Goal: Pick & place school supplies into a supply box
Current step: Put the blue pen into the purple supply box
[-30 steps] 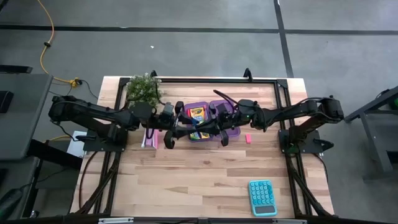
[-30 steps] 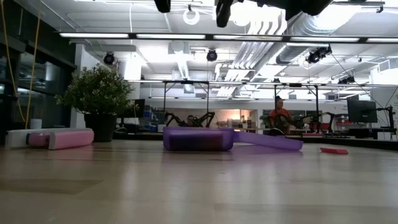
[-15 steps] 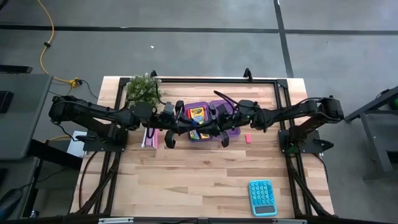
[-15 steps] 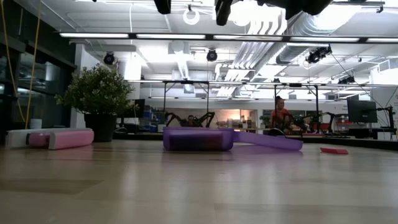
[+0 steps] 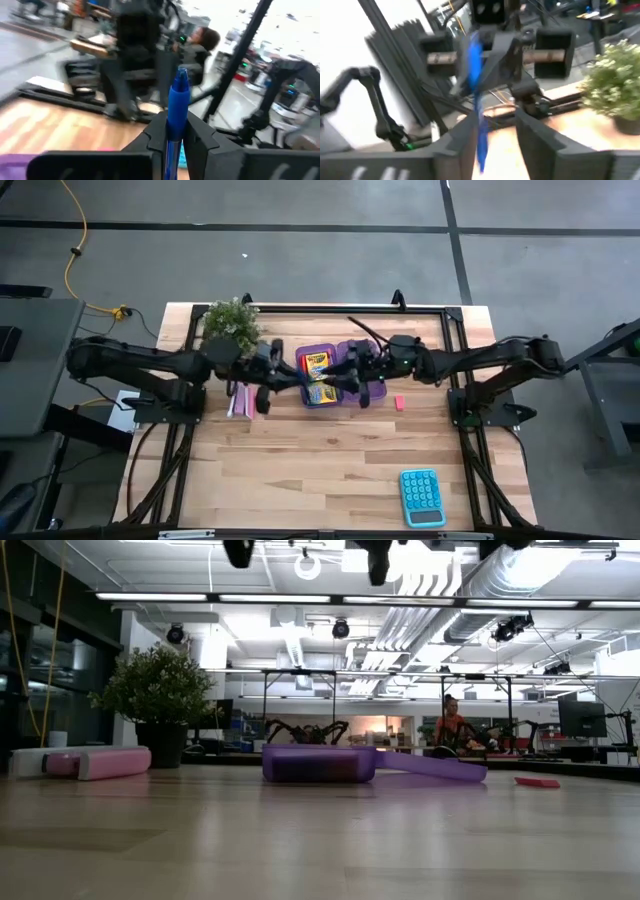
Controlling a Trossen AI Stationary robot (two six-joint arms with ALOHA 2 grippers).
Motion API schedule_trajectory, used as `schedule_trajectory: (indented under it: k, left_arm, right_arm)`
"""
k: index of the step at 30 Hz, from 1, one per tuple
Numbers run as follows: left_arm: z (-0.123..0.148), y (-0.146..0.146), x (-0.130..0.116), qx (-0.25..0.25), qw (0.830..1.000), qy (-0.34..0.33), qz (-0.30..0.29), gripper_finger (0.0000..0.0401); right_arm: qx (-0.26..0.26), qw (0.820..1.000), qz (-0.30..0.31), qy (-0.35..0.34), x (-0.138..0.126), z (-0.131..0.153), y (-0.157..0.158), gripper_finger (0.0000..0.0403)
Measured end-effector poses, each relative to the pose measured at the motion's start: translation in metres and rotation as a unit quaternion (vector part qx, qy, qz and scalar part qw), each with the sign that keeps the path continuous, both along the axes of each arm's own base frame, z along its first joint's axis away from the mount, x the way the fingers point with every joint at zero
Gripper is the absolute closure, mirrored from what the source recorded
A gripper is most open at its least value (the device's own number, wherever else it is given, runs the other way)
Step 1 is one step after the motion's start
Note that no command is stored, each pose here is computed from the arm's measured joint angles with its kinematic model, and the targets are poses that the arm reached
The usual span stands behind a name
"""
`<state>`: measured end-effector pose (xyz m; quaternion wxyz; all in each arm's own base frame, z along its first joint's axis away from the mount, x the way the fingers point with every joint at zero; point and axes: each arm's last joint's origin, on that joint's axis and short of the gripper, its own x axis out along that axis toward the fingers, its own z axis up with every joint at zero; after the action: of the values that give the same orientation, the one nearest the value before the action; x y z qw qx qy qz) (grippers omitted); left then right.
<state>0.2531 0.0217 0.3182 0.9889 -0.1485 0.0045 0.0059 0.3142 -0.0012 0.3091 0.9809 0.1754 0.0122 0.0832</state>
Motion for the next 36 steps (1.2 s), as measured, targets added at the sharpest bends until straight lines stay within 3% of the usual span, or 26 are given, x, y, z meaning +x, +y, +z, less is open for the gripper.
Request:
schedule_trajectory:
  k: [7,12,17,27,32,36]
  left_arm:
    - [0.019,0.005,-0.043,0.013,0.998,0.017,0.058,0.0373]
    - [0.019,0.002,-0.068,-0.016,0.995,0.051,0.079,0.0376]
    - [0.007,-0.002,-0.078,-0.044,0.995,0.039,0.08,0.0374]
    - [-0.006,-0.001,-0.07,-0.064,0.99,0.047,0.112,0.0372]
    - [-0.013,0.017,-0.047,-0.089,0.979,0.08,0.165,0.037]
    - [-0.028,0.04,-0.023,-0.139,0.963,0.12,0.199,0.037]
  right_arm:
    - [-0.064,0.996,-0.056,0.034,-0.034,0.02,-0.003,0.0213]
    - [-0.066,0.994,-0.058,0.058,-0.056,0.029,-0.001,0.0211]
    - [-0.075,0.987,-0.086,0.111,-0.069,0.025,0.003,0.0211]
    - [-0.085,0.984,-0.104,0.121,-0.071,0.024,0.003,0.0211]
    - [-0.086,0.982,-0.119,0.122,-0.071,0.024,0.001,0.0211]
    - [-0.086,0.981,-0.121,0.123,-0.071,0.024,0.001,0.0211]
